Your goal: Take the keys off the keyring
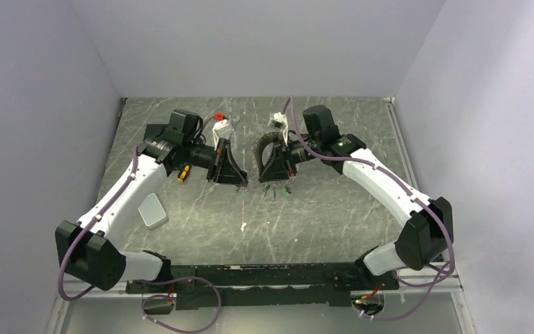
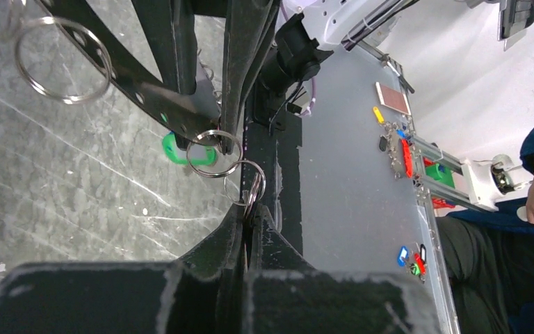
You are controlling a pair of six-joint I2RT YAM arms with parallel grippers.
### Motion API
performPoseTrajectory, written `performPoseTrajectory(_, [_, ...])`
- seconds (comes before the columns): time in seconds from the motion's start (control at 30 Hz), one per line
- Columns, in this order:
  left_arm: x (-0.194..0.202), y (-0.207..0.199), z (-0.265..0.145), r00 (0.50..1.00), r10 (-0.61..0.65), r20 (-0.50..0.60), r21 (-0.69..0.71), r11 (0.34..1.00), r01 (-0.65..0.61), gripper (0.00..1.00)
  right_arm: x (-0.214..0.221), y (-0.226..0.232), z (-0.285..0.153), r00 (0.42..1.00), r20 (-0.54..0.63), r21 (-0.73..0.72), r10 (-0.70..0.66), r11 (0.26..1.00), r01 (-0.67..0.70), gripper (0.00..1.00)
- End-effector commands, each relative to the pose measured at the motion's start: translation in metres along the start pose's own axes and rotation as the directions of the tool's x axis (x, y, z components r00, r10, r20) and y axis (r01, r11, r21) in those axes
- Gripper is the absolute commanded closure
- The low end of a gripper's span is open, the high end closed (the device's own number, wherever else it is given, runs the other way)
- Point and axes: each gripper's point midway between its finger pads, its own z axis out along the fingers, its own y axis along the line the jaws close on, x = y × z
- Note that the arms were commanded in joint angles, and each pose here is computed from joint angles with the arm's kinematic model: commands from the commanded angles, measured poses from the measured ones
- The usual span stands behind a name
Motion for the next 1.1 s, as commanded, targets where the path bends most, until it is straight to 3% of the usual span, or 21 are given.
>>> performPoseTrajectory(0.0, [-0.014, -0.003, -0.004, 0.99, 0.143, -0.002, -0.004, 0.99, -0.143, 1.0, -0.004, 0.0, 0.002, 0.997, 0.027, -0.023, -0.068, 0.997, 0.068, 0.91])
performPoseTrajectory(0.37, [-0.007, 0.002, 0.001, 0.992, 0.124, -0.011, 0.008, 0.992, -0.124, 1.0, 0.016, 0.013, 0.014, 0.997, -0.005, -0.051, -0.072, 0.996, 0.072, 0.67])
performPoseTrajectory(0.53, [0.002, 0.007, 0.004, 0.997, 0.073, -0.007, 0.016, 0.997, -0.073, 1.0, 0.024, 0.012, 0.014, 0.999, -0.018, -0.049, -0.049, 0.998, 0.048, 0.47])
performPoseTrajectory(0.67, [0.011, 0.011, 0.007, 0.999, 0.032, -0.007, 0.022, 0.999, -0.032, 1.0, 0.032, 0.011, 0.014, 0.999, -0.033, -0.046, -0.039, 0.998, 0.037, 0.42])
performPoseTrajectory(0.83, [0.014, 0.016, 0.009, 1.0, -0.006, -0.007, 0.014, 1.0, 0.006, 1.0, 0.038, 0.011, 0.011, 0.998, -0.049, -0.031, -0.051, 0.998, 0.049, 0.44])
performPoseTrajectory(1.07, [0.012, 0.026, 0.012, 0.997, -0.078, -0.006, -0.014, 0.997, 0.078, 1.0, 0.015, 0.001, -0.002, 0.978, -0.05, 0.101, -0.201, 0.973, 0.205, 0.65])
